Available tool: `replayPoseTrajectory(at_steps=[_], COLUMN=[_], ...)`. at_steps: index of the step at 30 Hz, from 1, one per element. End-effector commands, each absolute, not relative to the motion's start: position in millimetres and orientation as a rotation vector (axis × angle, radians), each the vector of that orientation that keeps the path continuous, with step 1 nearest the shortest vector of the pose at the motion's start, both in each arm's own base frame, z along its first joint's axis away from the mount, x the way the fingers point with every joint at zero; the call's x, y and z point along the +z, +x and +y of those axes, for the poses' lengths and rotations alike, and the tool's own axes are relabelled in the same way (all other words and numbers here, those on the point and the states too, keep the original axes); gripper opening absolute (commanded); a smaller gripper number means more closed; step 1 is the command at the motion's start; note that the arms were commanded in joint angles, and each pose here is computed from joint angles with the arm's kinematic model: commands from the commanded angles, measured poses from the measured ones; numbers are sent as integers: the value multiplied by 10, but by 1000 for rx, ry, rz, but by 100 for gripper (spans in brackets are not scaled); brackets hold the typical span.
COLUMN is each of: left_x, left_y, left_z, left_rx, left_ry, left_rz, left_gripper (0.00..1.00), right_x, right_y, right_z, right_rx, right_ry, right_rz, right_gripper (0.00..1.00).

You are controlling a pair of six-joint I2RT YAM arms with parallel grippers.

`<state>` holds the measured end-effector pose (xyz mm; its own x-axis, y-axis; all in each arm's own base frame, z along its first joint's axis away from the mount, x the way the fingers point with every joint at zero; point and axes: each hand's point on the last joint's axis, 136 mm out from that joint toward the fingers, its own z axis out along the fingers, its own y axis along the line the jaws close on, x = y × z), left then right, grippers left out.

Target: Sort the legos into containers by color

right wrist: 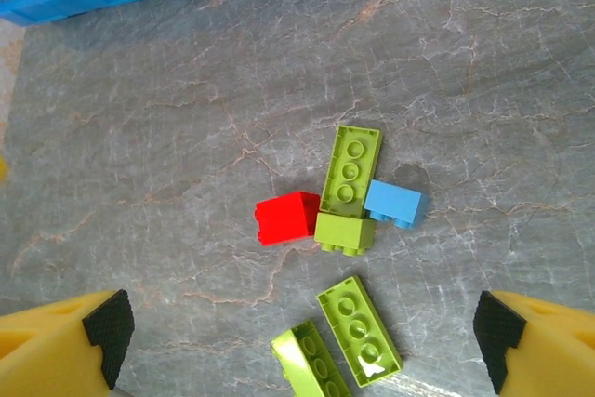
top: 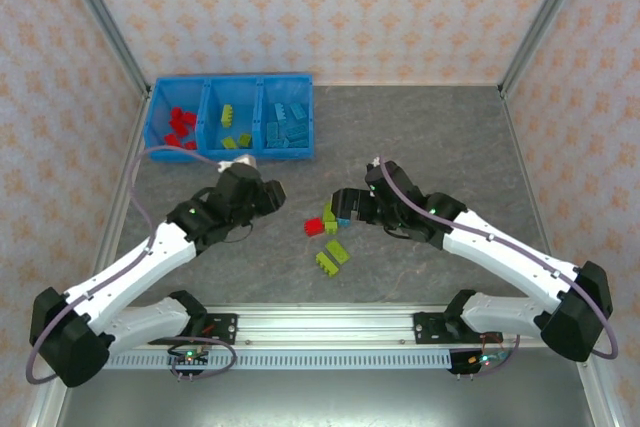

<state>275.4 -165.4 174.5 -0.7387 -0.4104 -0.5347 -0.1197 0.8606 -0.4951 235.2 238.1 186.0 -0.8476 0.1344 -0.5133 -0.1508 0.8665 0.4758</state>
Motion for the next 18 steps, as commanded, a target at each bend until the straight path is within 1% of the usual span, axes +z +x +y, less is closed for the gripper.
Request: replayPoseTrajectory(at_steps=[1, 2, 4, 6, 8, 10, 12, 14, 16, 18], left_x=[1655, 1595, 1495, 1371, 1244, 1147, 1023, 870, 732, 626], left_y=[2791, 2763, 2726, 2738, 2737, 2726, 2745, 2769, 2763, 2751], left_z=[-1896, -1980, -2079, -2099, -2211, -2386, -2469, -2511, -2595, -2669], left_rx=[-532, -494, -306, -185, -176, -224, -215, -188, -220, -252], left_ry=[-168, -41, 285, 464, 609, 743, 834, 898, 952, 990], left_rz=[2388, 2418, 2409, 2418, 2437, 2448, 2470, 2504, 2535, 2556], left_gripper=[52, 52, 53, 53, 56, 56, 56, 56, 56, 58], right_x=[1923, 1916, 1906, 1898, 1896, 1893, 1888, 1884, 1880, 1873], right_y=[2420, 2417, 2409, 2404, 2405, 2401, 2402, 2393, 2385, 2377], right_z=[2390, 2387, 2370, 2360, 2348, 2331, 2321, 2310, 2291, 2271], right_rx=[705, 702, 692, 686, 676, 664, 657, 651, 644, 640], right_ry=[34, 36, 34, 33, 32, 31, 32, 30, 33, 37], right_rz=[2448, 2451, 2456, 2460, 2462, 2465, 2467, 2470, 2471, 2470], right_gripper=[96, 96, 96, 96, 96, 96, 96, 96, 96, 96])
